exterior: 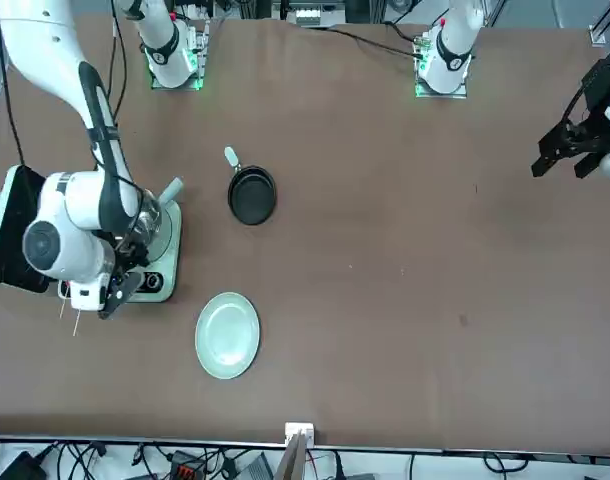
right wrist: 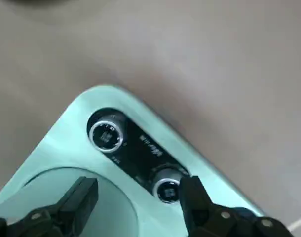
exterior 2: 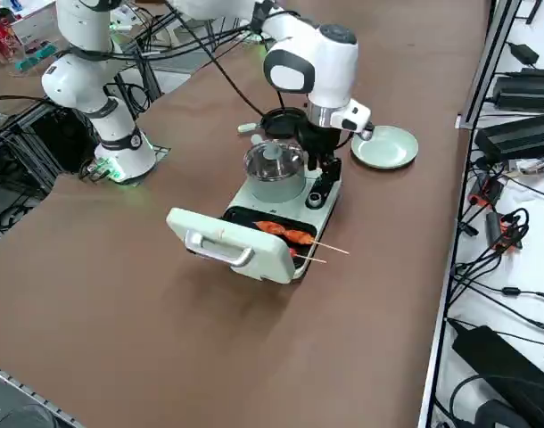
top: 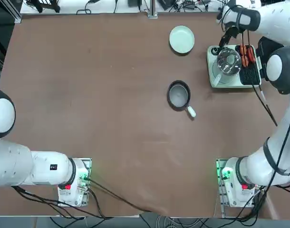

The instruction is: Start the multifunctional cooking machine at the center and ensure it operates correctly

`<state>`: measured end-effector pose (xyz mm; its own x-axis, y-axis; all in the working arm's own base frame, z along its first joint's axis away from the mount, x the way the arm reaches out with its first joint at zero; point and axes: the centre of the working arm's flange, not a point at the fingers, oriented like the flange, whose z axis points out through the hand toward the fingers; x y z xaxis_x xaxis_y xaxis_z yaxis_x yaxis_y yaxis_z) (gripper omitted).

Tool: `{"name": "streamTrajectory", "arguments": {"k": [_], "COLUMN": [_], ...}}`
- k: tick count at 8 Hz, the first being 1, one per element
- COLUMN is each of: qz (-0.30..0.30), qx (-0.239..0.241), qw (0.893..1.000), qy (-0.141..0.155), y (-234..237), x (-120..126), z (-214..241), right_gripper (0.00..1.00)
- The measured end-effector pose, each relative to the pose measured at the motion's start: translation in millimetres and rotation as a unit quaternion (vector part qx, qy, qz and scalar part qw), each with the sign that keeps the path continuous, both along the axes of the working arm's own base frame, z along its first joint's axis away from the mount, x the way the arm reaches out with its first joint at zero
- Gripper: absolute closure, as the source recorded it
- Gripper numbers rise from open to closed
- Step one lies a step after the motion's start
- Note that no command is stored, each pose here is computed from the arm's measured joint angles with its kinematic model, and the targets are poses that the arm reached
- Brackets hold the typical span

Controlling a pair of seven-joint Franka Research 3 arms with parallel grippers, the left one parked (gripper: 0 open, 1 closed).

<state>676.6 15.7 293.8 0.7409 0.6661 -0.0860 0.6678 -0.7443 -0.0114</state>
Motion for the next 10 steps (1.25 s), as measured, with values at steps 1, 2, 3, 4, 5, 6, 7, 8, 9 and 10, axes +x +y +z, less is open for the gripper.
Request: {"name": "streamTrajectory", "arguments": {"k": [1,2,3,4,5,6,7,8,9,10], "qz": [-0.008,-0.015,-0.019,-0.026,-0.056,-0.106,-0.155,-0.199,-0.238,-0.275], "qx": [0.01,0.019,0.024,0.028,0.037,0.043,0.047,0.051,0.055,0.058], "qw": [1.0,0.999,0.998,0.997,0.995,0.991,0.984,0.976,0.967,0.957], "qy": [-0.017,-0.036,-0.057,-0.07,-0.072,-0.07,-0.071,-0.073,-0.074,-0.072], "y": [-1,-2,-4,-9,-15,-18,-18,-17,-17,-18], "x": [5,9,12,10,3,-5,-15,-27,-40,-55], "z": [19,41,69,98,124,150,178,207,235,261], "right_gripper": [0.0,0.0,0.0,0.0,0.0,0.0,0.0,0.0,0.0,0.0]}}
